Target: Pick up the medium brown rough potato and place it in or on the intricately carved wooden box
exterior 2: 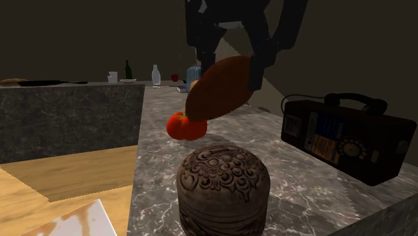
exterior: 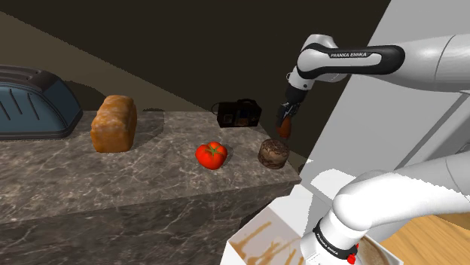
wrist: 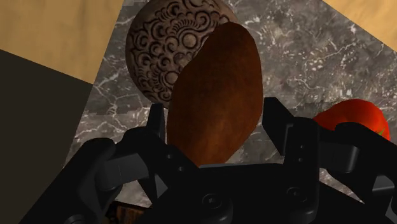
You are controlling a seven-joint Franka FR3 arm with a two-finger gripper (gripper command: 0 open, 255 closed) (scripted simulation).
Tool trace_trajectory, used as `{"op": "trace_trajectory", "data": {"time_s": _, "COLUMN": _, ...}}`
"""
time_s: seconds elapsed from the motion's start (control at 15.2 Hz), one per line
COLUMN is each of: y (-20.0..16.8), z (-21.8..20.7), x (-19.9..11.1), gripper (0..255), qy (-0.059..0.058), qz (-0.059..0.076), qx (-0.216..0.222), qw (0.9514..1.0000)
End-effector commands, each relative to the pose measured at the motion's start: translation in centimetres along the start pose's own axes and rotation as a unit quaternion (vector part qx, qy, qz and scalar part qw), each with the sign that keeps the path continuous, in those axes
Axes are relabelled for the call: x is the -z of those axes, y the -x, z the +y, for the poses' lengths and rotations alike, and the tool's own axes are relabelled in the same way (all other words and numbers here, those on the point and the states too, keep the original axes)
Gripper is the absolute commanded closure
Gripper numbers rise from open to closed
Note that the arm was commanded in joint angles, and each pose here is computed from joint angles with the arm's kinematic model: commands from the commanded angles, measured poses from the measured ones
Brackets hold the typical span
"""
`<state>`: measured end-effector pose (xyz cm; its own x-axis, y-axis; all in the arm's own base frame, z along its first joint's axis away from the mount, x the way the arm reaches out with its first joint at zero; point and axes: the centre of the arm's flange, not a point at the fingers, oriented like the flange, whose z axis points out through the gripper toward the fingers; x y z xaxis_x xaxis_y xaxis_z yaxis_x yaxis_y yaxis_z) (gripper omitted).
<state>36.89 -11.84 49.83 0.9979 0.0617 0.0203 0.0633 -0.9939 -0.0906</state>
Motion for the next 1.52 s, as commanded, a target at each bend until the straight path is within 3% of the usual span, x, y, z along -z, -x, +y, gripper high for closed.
{"op": "trace_trajectory", "data": {"time_s": 0.0, "y": 0.4, "z": 0.4, "x": -0.9, "gripper": 255, "qy": 0.000, "qz": 0.000, "qx": 0.000, "qw": 1.0000}}
{"op": "trace_trajectory", "data": {"time_s": 0.73, "y": 0.5, "z": 1.0, "x": -6.7, "gripper": 255, "qy": 0.000, "qz": 0.000, "qx": 0.000, "qw": 1.0000}}
{"op": "trace_trajectory", "data": {"time_s": 1.25, "y": 0.5, "z": 1.0, "x": -6.7, "gripper": 255, "qy": 0.000, "qz": 0.000, "qx": 0.000, "qw": 1.0000}}
{"op": "trace_trajectory", "data": {"time_s": 1.32, "y": 0.5, "z": 1.0, "x": -6.7, "gripper": 0, "qy": 0.000, "qz": 0.000, "qx": 0.000, "qw": 1.0000}}
{"op": "trace_trajectory", "data": {"time_s": 1.45, "y": 0.5, "z": 1.0, "x": -6.7, "gripper": 0, "qy": 0.000, "qz": 0.000, "qx": 0.000, "qw": 1.0000}}
